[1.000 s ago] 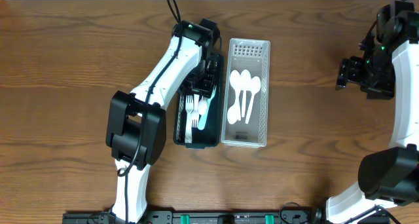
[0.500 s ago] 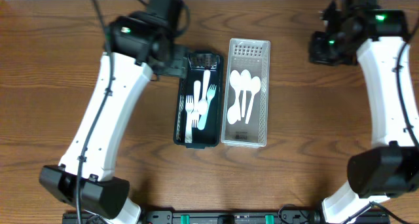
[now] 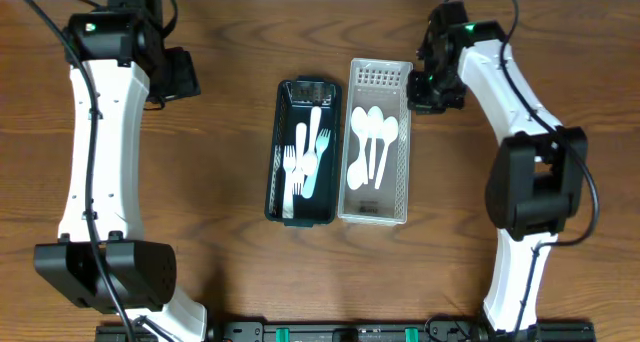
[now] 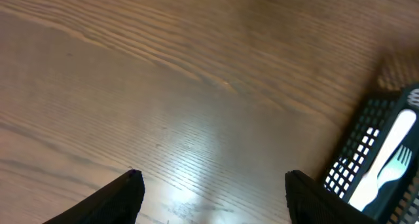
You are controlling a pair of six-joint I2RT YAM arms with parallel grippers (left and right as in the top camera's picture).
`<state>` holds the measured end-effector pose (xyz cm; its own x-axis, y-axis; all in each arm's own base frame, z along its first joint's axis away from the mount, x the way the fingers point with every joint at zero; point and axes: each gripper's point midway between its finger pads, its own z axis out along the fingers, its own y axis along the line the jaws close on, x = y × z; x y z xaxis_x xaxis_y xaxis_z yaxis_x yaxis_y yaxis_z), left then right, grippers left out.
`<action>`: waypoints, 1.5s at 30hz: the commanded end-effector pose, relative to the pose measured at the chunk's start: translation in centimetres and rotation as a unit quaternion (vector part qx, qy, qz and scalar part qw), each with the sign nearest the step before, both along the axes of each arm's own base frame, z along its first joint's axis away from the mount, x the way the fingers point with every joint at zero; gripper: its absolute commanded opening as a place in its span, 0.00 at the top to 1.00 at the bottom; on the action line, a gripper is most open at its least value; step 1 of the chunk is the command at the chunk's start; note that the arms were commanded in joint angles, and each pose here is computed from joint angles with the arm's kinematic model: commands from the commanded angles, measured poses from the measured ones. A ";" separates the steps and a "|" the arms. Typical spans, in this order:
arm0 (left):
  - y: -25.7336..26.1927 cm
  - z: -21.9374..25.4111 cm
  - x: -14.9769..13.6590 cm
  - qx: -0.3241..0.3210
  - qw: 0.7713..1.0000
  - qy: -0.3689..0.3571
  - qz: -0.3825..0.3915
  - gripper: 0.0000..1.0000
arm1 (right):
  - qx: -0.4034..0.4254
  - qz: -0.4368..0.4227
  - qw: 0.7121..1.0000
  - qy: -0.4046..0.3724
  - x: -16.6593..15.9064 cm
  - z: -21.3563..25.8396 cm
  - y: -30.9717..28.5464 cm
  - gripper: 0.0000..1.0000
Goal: Pack container
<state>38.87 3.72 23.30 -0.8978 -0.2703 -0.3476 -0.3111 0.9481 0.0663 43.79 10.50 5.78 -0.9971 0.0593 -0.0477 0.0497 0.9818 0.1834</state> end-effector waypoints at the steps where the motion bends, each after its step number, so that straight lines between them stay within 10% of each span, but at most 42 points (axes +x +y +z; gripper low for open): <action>1: 0.4 -0.1 0.0 0.001 1.000 -0.001 0.011 0.28 | 0.029 0.014 0.999 0.022 -0.4 -1.5 1.6 0.99; 13: 0.4 0.0 0.4 0.002 1.000 -0.009 0.011 0.28 | 0.130 0.131 0.983 -0.002 -0.6 -0.9 4.9 0.98; 21: 0.6 0.2 0.5 0.025 0.999 -0.003 -0.041 0.23 | -0.079 -0.001 0.997 0.002 0.7 -1.5 -4.6 0.90; 23: 0.9 0.4 1.2 0.031 0.999 -0.017 -0.038 0.03 | -0.109 -0.017 0.994 -0.021 1.7 0.0 -6.6 0.85; 25: 1.1 0.9 2.4 0.033 0.998 -0.043 -0.035 0.02 | -0.135 -0.036 0.989 -0.055 3.0 2.4 -8.7 0.63; 27: 1.4 1.8 4.0 0.036 0.995 -0.082 -0.032 0.02 | -0.159 -0.060 0.980 -0.103 4.7 5.1 -10.8 0.01; 33: 2.8 3.7 6.3 0.054 0.988 -0.145 -0.014 0.02 | -0.191 -0.033 0.966 -0.174 5.5 12.6 -14.0 0.01; 45: -0.5 8.0 -1.9 -0.008 0.973 -0.223 -0.052 0.02 | -0.177 -0.122 0.935 -0.281 -4.8 24.0 -17.4 0.01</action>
<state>39.83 4.56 28.05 -0.7490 -0.2094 -0.6286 -0.2633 0.9647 -0.0076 42.32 -7.03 27.57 -0.8106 0.1548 -0.5647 0.2531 0.9623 -0.0995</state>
